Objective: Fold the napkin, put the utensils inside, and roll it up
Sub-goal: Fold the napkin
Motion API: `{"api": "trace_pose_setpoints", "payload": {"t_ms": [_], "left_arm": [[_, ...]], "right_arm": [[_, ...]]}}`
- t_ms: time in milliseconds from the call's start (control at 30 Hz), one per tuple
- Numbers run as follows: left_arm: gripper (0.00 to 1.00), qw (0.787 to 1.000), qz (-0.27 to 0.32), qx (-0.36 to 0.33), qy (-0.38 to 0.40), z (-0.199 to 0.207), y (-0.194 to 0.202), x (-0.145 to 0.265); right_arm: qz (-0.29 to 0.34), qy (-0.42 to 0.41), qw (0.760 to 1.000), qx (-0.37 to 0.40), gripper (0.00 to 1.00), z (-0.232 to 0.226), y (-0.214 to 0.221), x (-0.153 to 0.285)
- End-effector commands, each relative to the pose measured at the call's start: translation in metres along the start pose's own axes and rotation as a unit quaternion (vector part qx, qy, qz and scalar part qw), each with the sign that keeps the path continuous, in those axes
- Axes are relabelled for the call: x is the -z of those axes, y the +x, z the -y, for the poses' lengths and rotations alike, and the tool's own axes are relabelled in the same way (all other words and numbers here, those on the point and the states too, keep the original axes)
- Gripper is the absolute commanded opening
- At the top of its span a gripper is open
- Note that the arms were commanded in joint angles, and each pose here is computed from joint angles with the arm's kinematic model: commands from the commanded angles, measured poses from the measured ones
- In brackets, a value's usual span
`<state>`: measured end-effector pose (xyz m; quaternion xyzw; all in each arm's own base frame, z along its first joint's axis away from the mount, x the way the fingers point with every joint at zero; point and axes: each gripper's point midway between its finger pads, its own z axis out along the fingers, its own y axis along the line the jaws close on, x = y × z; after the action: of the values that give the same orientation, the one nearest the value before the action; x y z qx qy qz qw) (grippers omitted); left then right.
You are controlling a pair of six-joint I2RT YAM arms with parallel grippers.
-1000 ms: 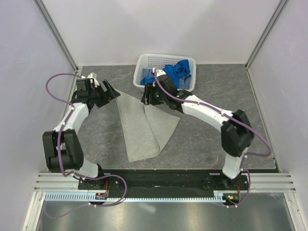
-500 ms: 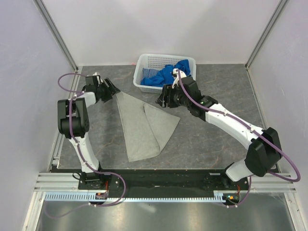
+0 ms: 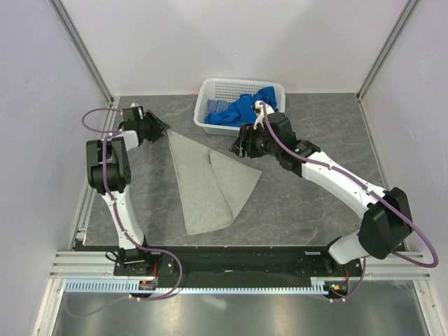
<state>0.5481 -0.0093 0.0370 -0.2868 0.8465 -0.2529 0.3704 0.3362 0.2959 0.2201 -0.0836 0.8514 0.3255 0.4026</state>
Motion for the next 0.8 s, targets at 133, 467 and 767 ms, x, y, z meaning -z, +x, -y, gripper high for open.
{"api": "trace_pose_setpoints", "payload": {"t_ms": [133, 467, 767], "left_arm": [[0.49, 0.999, -0.002, 0.045, -0.021, -0.014, 0.002, -0.017], [0.36, 0.996, -0.030, 0.062, -0.051, -0.023, 0.005, -0.027], [0.13, 0.995, -0.048, 0.066, -0.059, -0.027, 0.006, -0.033]], "right_arm": [[0.007, -0.009, 1.000, -0.002, 0.62, 0.002, -0.005, 0.004], [0.009, -0.014, 1.000, -0.009, 0.62, 0.004, -0.007, 0.004], [0.004, -0.015, 1.000, -0.013, 0.62, 0.009, -0.005, 0.000]]}}
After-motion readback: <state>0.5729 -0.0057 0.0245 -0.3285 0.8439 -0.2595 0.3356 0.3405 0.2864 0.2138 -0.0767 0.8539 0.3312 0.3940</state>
